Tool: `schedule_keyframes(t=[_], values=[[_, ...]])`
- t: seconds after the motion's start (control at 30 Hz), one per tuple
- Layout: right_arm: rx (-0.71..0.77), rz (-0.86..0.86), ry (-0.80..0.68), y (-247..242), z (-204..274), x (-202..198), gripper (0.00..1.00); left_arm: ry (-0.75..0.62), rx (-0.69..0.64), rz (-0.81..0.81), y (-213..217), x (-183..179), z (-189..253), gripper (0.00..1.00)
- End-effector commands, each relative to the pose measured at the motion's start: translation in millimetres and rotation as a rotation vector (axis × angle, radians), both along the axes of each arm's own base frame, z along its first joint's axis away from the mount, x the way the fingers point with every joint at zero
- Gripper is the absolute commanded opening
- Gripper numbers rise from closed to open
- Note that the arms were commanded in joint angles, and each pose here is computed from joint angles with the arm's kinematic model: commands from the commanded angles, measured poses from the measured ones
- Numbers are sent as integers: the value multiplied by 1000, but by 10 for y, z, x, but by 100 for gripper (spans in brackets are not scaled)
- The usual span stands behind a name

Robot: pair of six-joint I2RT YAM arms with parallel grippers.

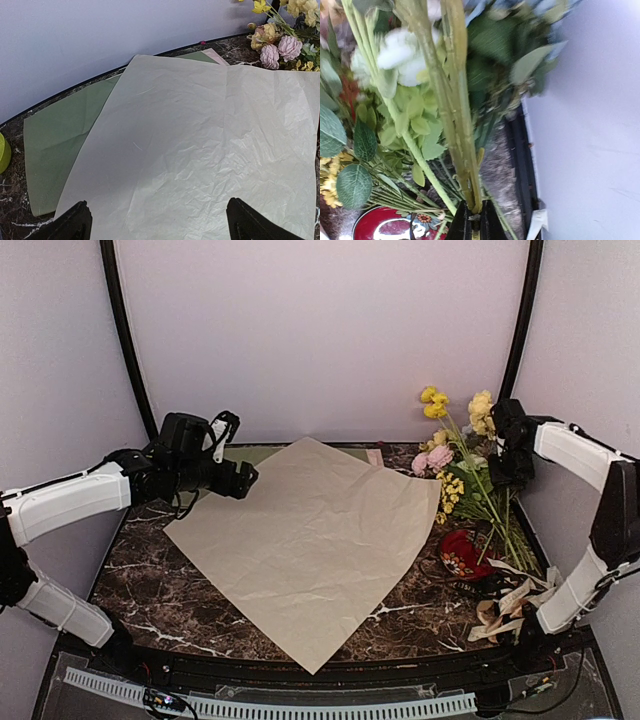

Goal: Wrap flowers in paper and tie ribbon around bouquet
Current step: Pick up the fake flower from the corner of the board, then place the fake flower on the flattened wrapping paper.

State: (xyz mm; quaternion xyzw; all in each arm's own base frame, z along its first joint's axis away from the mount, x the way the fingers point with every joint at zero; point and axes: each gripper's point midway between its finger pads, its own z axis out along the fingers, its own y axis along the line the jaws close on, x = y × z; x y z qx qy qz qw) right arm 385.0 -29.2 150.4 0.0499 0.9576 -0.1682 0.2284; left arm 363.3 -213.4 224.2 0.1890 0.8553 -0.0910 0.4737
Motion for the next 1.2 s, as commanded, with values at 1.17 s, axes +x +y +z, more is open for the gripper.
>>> schedule_keyframes(t=[1.17], values=[[1207, 624, -44, 4304, 506, -306, 0, 33, -75, -67, -140, -87, 33, 97]])
